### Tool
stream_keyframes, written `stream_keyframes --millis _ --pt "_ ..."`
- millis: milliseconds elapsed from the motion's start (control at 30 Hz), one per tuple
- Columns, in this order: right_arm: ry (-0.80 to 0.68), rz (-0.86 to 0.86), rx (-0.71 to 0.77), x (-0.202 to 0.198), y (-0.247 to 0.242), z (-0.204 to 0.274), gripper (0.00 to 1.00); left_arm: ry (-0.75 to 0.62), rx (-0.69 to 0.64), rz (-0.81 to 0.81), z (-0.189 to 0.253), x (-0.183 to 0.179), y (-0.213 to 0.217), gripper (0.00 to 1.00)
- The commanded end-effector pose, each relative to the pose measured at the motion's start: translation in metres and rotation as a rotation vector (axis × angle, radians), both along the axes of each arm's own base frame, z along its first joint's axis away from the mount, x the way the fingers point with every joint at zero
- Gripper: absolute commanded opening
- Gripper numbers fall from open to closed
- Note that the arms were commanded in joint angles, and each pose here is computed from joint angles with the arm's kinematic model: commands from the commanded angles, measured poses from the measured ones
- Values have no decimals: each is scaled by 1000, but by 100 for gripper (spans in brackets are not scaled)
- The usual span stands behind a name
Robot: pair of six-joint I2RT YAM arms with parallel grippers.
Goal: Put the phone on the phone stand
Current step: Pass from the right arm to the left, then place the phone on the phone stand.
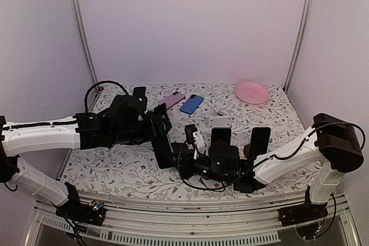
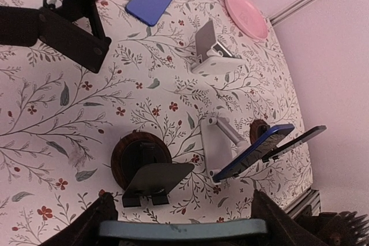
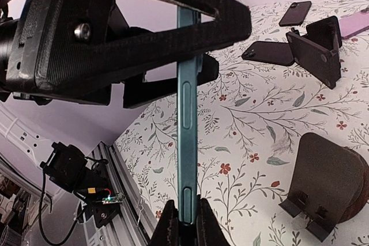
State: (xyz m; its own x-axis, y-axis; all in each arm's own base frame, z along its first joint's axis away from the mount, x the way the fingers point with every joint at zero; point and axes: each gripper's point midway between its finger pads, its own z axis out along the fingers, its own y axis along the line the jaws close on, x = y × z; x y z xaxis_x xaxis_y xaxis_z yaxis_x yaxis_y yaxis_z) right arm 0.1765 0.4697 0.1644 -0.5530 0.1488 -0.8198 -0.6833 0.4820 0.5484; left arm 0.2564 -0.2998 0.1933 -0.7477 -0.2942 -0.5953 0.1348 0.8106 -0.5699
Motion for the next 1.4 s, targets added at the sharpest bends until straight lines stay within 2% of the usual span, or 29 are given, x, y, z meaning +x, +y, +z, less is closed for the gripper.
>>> stream_keyframes --millis 0,33,200,300,433,833,1067,1367 --pt "-53 -19 150 0 -3 54 12 -17 46 -25 0 -2 -8 49" --pt "-51 -19 144 0 -4 53 20 -20 54 -25 -1 -2 -9 49" --pt "-29 -42 109 0 -14 54 74 -61 85 -11 5 4 -11 46" --pt "-17 -67 87 1 -27 57 85 -85 119 9 5 10 -11 45" --pt "-4 -133 58 5 -52 64 87 -146 182 47 8 17 -15 46" --pt "-56 -287 118 6 -136 123 88 -350 405 217 2 27 -34 50" --pt "-74 -319 158 3 -167 139 87 -371 463 262 -15 38 -44 51" --pt "-75 -326 163 1 -178 144 87 -381 480 277 -32 45 -56 51"
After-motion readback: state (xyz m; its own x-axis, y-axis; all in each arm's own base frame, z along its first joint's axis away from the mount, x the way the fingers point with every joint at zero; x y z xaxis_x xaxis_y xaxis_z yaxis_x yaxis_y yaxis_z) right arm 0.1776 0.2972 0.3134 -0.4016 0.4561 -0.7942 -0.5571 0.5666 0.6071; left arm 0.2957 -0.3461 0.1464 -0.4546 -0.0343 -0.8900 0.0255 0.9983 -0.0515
